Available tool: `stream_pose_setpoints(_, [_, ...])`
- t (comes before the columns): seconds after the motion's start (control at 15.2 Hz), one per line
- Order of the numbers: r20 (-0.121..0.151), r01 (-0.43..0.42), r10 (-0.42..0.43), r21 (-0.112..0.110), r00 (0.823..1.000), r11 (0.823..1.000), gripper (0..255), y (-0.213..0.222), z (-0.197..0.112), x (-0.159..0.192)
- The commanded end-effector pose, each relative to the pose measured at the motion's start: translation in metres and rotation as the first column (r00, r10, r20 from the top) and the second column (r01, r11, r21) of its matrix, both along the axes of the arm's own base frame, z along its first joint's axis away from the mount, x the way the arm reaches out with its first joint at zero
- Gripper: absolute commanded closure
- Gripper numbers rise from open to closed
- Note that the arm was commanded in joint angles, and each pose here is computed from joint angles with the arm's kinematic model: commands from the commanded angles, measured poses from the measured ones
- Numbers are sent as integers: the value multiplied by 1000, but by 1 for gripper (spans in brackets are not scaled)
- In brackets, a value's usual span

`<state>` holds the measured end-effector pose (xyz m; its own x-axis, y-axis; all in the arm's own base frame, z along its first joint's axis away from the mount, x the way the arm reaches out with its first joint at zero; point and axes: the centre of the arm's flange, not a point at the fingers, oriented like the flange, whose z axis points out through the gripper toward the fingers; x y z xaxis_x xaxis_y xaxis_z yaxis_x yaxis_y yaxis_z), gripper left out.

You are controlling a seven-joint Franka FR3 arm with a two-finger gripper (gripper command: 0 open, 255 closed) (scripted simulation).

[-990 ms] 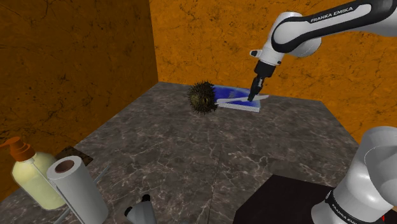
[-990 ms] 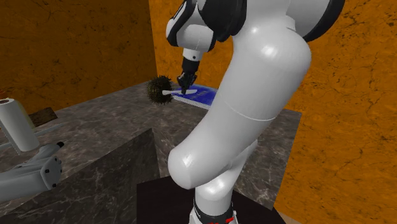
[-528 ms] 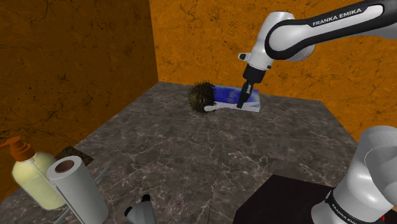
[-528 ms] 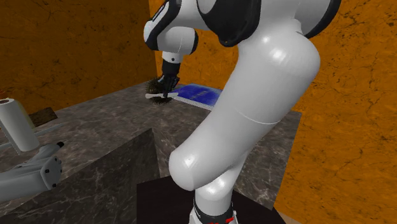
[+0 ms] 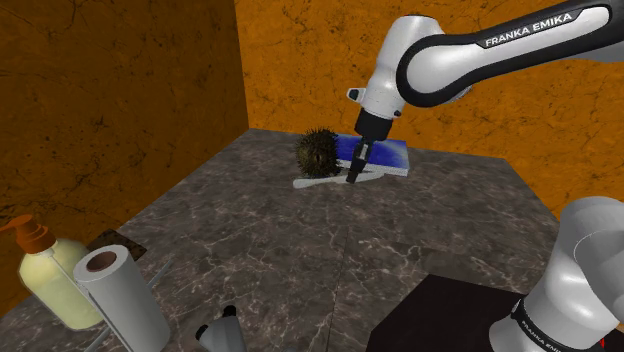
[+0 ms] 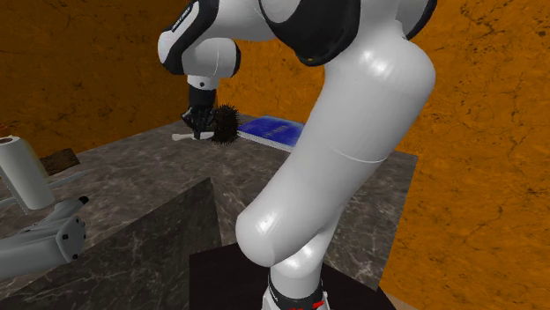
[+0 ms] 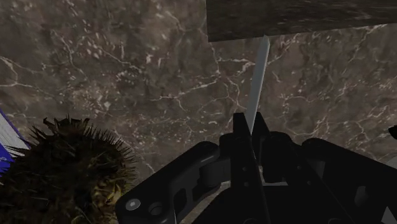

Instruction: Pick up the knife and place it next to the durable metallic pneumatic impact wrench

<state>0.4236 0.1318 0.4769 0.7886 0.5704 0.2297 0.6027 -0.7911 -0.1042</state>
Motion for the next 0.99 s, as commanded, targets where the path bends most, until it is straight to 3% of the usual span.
stream_pose_setpoints(0.0, [0, 1, -1, 1, 1000, 1000, 255, 27, 1, -4])
stream_pose_setpoints(0.92, [0, 1, -1, 1, 1000, 1000, 255, 211, 1, -19])
